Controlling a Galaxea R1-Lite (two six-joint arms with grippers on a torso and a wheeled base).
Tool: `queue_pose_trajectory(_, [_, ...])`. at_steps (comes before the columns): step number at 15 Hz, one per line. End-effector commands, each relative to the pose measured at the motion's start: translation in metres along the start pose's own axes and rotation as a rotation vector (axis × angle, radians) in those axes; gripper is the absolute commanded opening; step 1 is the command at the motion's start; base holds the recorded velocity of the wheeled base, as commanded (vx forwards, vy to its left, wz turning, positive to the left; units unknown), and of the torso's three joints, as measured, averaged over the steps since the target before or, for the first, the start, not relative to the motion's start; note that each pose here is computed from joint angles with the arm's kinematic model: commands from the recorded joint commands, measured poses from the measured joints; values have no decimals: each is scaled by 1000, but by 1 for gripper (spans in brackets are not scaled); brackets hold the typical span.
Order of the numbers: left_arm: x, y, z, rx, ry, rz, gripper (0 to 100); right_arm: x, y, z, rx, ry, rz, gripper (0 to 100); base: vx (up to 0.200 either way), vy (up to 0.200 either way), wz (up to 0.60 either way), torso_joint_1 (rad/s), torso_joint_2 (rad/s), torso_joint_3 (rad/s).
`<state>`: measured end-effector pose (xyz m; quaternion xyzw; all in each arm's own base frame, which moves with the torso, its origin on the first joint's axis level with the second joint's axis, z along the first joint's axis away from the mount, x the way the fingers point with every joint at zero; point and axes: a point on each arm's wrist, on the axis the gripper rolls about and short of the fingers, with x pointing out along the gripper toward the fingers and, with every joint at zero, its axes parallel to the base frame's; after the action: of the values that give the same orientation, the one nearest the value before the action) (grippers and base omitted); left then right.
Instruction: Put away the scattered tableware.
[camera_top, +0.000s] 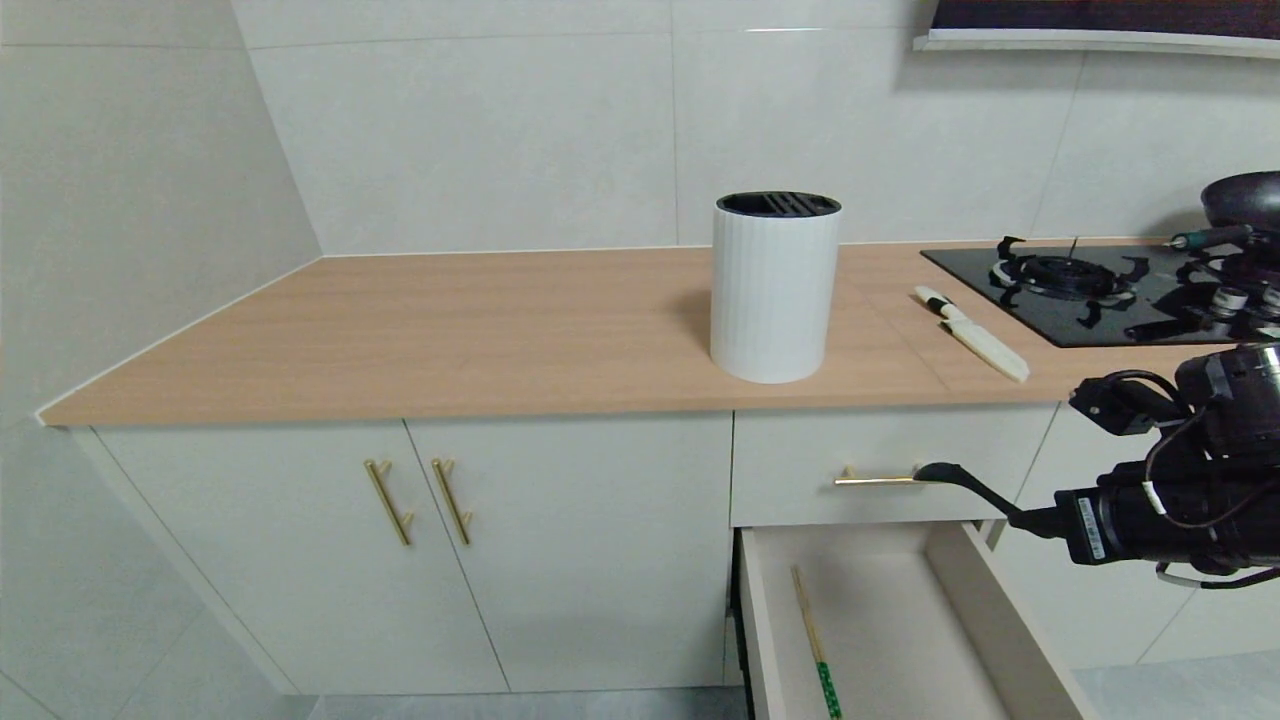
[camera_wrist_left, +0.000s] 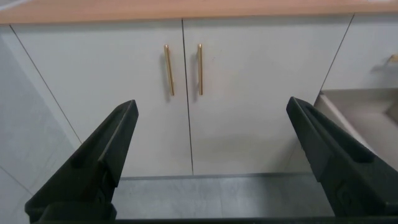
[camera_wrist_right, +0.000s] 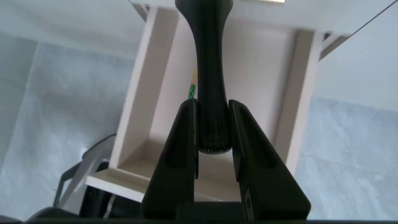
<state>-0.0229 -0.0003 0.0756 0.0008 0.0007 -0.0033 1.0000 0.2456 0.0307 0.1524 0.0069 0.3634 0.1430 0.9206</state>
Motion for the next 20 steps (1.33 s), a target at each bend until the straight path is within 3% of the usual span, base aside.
queue_pose_trajectory(1, [0,0,0,0,2,0,100,4,-1,-1,2,13,2,0,0,0,0,-193,481,281])
queue_pose_trajectory(14, [0,0,0,0,2,0,100,10,-2,-3,3,37,1,0,0,0,0,-142,460,313])
queue_pose_trajectory(20, [0,0,0,0,2,0,100,11,-2,-3,3,39,2,0,0,0,0,-15,78,53])
